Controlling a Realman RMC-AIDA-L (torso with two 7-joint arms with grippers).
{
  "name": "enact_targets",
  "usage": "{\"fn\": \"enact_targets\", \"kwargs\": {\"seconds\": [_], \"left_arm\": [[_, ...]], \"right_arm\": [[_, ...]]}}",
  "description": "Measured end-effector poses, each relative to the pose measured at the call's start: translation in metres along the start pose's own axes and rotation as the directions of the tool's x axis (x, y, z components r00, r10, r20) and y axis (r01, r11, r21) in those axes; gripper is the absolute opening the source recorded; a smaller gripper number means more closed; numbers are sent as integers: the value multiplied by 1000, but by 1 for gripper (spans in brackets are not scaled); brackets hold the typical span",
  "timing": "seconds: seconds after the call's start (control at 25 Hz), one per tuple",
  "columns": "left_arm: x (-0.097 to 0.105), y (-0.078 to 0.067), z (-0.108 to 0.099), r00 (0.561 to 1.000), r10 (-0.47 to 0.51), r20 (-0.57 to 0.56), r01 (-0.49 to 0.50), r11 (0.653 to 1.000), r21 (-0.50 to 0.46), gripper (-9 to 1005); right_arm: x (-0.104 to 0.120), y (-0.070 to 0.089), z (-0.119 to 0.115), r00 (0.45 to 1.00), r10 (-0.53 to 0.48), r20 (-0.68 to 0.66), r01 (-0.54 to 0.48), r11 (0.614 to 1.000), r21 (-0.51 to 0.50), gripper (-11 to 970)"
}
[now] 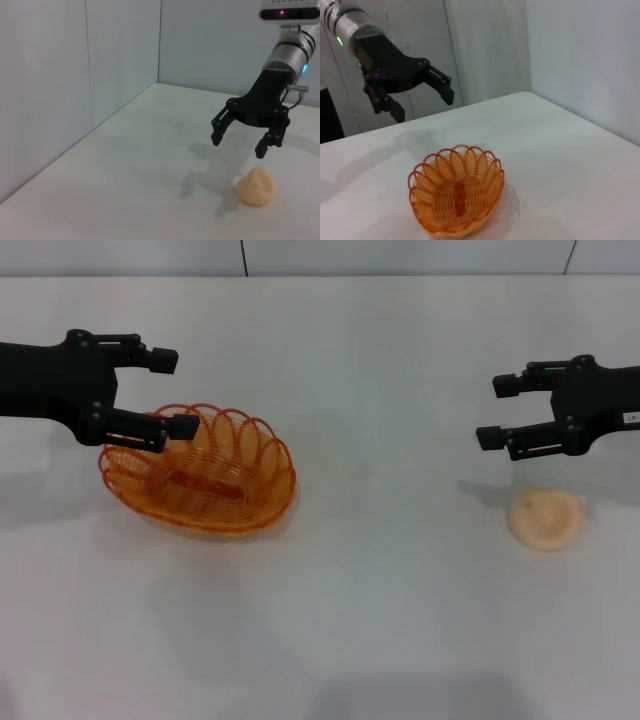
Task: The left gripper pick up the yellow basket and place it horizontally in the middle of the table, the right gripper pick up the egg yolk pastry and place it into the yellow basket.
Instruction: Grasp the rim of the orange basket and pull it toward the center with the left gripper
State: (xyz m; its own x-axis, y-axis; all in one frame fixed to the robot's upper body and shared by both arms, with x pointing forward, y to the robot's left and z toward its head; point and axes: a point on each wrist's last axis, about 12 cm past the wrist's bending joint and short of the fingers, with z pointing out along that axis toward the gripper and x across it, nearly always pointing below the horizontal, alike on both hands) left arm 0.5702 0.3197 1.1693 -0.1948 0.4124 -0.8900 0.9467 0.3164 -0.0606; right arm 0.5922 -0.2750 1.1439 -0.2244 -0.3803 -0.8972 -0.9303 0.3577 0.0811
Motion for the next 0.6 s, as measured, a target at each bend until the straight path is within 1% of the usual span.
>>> {"fn": "enact_targets", "kwargs": {"seconds": [0.2, 0.6], "left_arm": [[0, -2, -3, 1000, 4, 4, -4, 1000, 16, 883], [-3, -2, -2, 1000, 13, 6, -13, 1000, 21, 883]], "right_arm": [[2, 3, -7, 1000, -21, -3, 21, 1000, 1, 793], [3, 4, -6, 1000, -25, -6, 25, 1000, -6, 794]]}}
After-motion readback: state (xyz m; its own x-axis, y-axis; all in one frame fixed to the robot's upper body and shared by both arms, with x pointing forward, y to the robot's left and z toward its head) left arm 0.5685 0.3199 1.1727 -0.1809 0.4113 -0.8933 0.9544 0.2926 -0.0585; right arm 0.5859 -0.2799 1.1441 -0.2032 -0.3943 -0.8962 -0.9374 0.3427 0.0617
